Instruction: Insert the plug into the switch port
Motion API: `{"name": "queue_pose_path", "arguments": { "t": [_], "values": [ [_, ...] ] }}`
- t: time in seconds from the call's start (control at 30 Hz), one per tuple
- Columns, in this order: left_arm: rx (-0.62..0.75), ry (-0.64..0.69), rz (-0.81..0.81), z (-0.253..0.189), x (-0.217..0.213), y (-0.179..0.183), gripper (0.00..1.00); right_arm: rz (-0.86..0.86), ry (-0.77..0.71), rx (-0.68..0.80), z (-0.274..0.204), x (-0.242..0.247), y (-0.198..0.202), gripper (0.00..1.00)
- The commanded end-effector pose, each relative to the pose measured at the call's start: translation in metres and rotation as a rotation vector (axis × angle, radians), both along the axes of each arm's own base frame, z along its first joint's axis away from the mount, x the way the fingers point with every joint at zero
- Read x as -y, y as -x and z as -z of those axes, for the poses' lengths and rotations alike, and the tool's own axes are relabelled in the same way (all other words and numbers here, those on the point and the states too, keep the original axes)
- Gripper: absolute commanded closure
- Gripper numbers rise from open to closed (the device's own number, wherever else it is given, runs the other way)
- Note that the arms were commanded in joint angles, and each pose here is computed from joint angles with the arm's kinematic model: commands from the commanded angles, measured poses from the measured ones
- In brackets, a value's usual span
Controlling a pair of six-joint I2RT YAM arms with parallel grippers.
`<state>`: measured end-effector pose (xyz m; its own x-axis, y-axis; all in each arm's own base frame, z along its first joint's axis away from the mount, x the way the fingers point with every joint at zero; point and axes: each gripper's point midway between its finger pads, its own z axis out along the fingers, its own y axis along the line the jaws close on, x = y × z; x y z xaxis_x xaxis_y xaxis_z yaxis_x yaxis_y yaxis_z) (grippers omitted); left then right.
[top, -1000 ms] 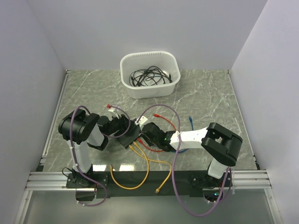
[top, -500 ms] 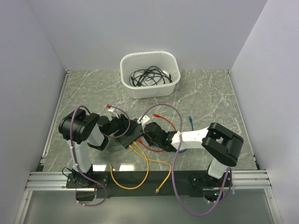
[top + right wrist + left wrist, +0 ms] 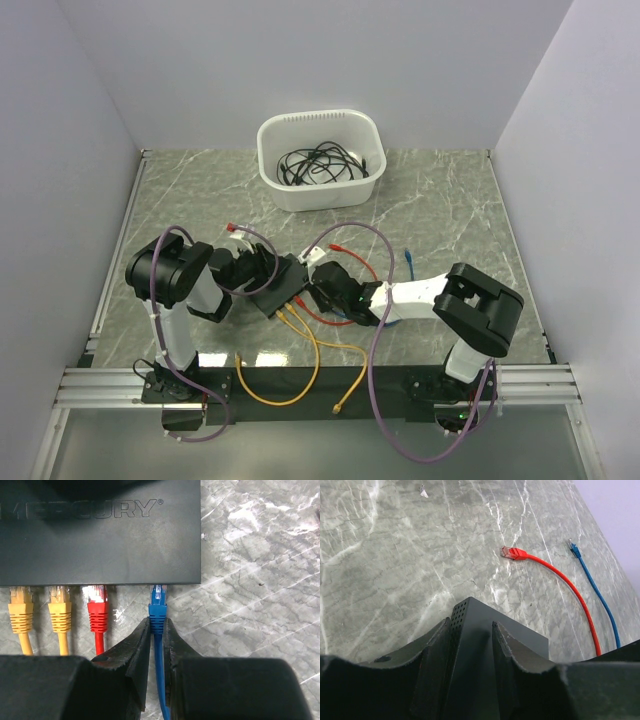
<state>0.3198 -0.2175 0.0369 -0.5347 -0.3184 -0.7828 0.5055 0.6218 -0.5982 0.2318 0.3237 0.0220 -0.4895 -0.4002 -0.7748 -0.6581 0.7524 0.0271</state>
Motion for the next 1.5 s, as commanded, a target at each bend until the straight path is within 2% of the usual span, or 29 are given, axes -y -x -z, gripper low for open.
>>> {"name": "queue_pose_path", "arguments": {
  "t": [0.0, 0.4, 0.73, 1.0, 1.47],
  "values": [
    [-0.161, 0.027, 0.224, 0.021, 0.033, 0.058, 0.88, -0.042, -0.372, 0.118, -0.085, -0.064, -0.018, 1.00],
    [-0.181, 0.011, 0.241, 0.026, 0.040, 0.065, 0.94, -0.044, -0.436, 0.147, -0.103, -0.065, -0.018, 1.00],
    [-0.194, 0.002, 0.265, 0.030, 0.045, 0.067, 0.99, -0.054, -0.440, 0.198, -0.124, -0.076, -0.040, 1.00],
    [-0.198, -0.005, 0.270, 0.032, 0.047, 0.067, 0.99, -0.049, -0.456, 0.216, -0.137, -0.073, -0.062, 1.00],
    [-0.198, -0.014, 0.293, 0.034, 0.052, 0.069, 0.99, -0.100, -0.488, 0.272, -0.164, -0.093, -0.074, 1.00]
  ]
}}
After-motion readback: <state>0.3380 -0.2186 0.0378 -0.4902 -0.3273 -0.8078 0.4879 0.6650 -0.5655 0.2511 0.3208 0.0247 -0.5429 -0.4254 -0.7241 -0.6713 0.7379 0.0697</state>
